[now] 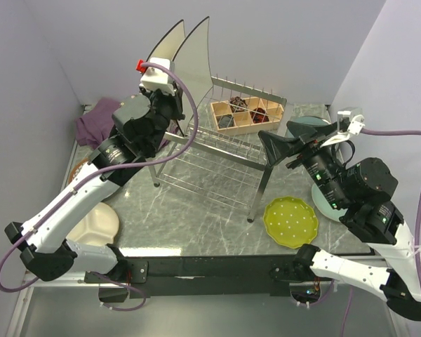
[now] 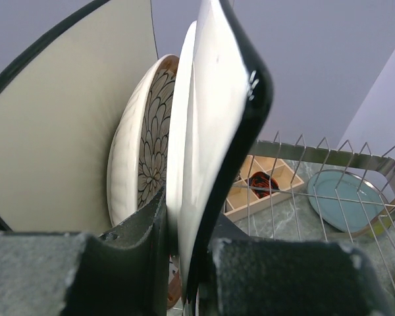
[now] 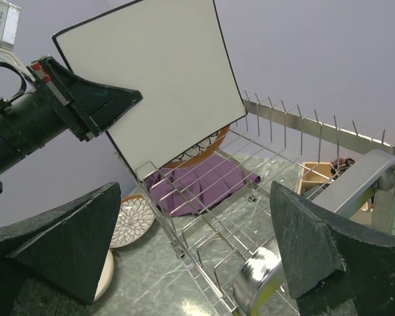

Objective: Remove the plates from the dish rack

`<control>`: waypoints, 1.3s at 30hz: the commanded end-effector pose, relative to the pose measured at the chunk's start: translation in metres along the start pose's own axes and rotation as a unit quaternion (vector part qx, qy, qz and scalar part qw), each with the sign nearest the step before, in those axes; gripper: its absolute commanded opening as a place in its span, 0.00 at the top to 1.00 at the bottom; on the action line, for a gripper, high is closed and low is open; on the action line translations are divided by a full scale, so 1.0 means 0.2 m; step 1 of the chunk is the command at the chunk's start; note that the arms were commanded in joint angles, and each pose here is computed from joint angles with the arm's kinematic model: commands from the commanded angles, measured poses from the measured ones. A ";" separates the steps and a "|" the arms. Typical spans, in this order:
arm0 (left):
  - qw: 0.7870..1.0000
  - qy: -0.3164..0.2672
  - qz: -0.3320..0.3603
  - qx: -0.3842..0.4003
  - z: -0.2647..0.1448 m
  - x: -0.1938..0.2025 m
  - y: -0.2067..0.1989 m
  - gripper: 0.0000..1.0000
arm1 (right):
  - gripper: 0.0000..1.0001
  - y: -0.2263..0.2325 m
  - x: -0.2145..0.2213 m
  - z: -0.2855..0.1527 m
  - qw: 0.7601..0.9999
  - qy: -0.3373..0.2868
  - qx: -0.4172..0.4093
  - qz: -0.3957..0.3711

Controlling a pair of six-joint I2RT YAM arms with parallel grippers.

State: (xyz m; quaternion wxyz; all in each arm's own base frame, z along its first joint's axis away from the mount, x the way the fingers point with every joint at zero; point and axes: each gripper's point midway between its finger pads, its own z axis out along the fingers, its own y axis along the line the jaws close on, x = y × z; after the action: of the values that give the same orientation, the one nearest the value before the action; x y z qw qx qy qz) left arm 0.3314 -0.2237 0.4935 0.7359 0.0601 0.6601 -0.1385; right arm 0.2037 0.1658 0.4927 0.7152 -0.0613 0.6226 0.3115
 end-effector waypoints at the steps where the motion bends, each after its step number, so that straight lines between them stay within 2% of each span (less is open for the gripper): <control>1: 0.969 -0.179 -0.143 0.094 -0.21 -0.65 -0.09 0.99 | 0.00 0.01 -0.03 0.02 1.000 -0.015 0.002 -0.002; 14: 0.955 -0.214 -0.164 0.120 -0.31 -0.75 -0.08 0.99 | 0.00 0.02 -0.02 0.04 1.000 -0.012 0.001 0.002; 28: 0.952 -0.207 -0.185 0.128 -0.31 -0.76 -0.10 0.99 | 0.00 0.02 -0.02 0.04 1.000 -0.012 0.000 0.002; 35: 0.939 -0.185 -0.231 0.176 -0.48 -0.81 -0.09 0.99 | 0.00 0.07 -0.07 -0.01 0.999 -0.014 -0.033 0.027; 39: 0.937 -0.138 -0.260 0.189 -0.62 -0.77 -0.05 0.99 | 0.00 0.07 -0.13 -0.09 0.998 -0.029 -0.043 0.039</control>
State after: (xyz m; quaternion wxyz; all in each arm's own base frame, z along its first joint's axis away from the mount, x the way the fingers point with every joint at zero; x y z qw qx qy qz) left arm 0.2681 -0.2378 0.5334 0.7066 0.0619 0.6238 -0.3284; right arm 0.1981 0.1707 0.4951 0.7085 -0.0667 0.6184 0.3334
